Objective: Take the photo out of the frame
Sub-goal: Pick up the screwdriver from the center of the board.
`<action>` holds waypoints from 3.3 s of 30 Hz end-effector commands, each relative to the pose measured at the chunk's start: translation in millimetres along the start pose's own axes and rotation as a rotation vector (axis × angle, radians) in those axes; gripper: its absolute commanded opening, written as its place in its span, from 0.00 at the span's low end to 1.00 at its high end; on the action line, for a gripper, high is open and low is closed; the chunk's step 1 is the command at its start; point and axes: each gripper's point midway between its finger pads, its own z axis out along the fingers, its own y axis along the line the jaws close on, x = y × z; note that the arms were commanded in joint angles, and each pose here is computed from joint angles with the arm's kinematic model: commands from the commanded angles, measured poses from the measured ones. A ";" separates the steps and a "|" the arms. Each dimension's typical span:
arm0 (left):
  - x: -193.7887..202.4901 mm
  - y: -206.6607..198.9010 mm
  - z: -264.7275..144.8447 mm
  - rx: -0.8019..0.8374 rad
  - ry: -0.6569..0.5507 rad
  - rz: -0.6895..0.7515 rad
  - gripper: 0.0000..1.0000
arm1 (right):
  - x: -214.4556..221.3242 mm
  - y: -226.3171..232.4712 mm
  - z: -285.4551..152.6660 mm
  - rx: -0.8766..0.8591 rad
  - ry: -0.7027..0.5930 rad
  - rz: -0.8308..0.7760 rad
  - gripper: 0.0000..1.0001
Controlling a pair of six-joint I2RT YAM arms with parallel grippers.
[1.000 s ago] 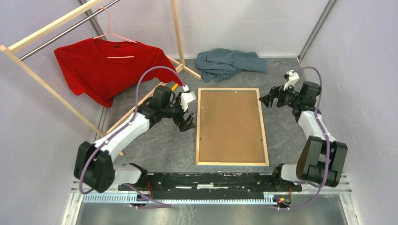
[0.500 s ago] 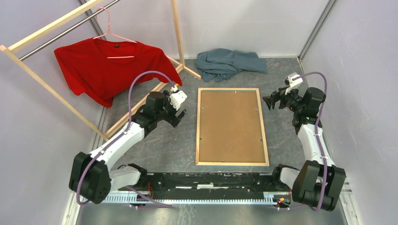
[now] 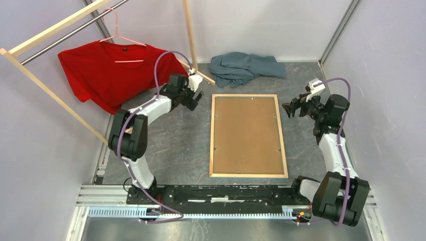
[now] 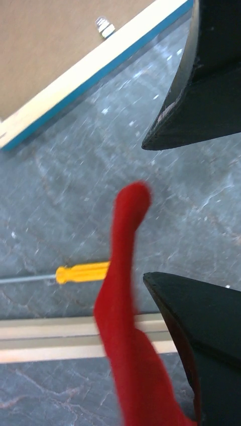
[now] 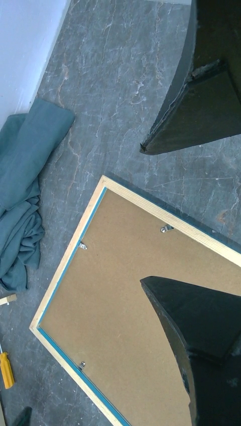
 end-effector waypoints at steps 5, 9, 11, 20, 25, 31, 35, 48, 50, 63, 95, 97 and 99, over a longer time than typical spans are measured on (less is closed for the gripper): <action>-27.2 39.9 43.2 -0.103 -0.038 -0.041 0.94 | 0.8 -4.4 0.6 -0.001 -0.014 -0.025 0.98; -21.6 50.9 64.0 -0.140 -0.005 -0.034 0.90 | 1.9 -2.3 1.4 -0.017 -0.014 -0.019 0.98; -16.1 54.9 73.0 -0.154 0.014 -0.031 0.88 | 2.1 -1.6 1.7 -0.021 -0.015 -0.018 0.98; -2.5 71.2 91.9 -0.162 0.078 -0.065 0.88 | 3.5 -0.2 2.6 -0.032 -0.014 -0.025 0.98; 8.9 70.4 98.3 -0.104 0.105 -0.110 0.79 | 4.6 -1.1 2.5 -0.029 -0.010 -0.027 0.98; 29.1 57.5 98.5 -0.018 0.150 -0.141 0.66 | 5.2 -0.7 3.0 -0.032 -0.009 -0.025 0.98; 41.5 44.3 98.5 0.035 0.182 -0.151 0.55 | 5.3 -0.3 3.4 -0.036 -0.009 -0.023 0.98; 44.5 29.3 80.3 0.072 0.182 -0.192 0.02 | -0.1 1.6 1.5 -0.042 -0.022 -0.033 0.98; 35.7 29.4 68.8 0.069 0.161 -0.203 0.02 | -2.1 3.0 0.5 -0.046 -0.028 -0.037 0.98; -31.2 -25.8 -47.2 0.314 -0.057 -0.234 0.02 | -20.5 23.7 -6.2 -0.131 -0.098 -0.053 0.98; -192.6 -170.5 -223.6 0.970 -0.618 -0.230 0.02 | -102.8 221.2 -19.8 -0.786 -0.399 0.033 0.98; -204.3 -163.3 -225.2 0.938 -0.669 -0.301 0.02 | -105.4 227.0 -12.8 -0.803 -0.375 0.093 0.98; -210.9 -159.5 -226.9 0.928 -0.712 -0.357 0.02 | -107.4 231.0 -6.2 -0.811 -0.353 0.147 0.98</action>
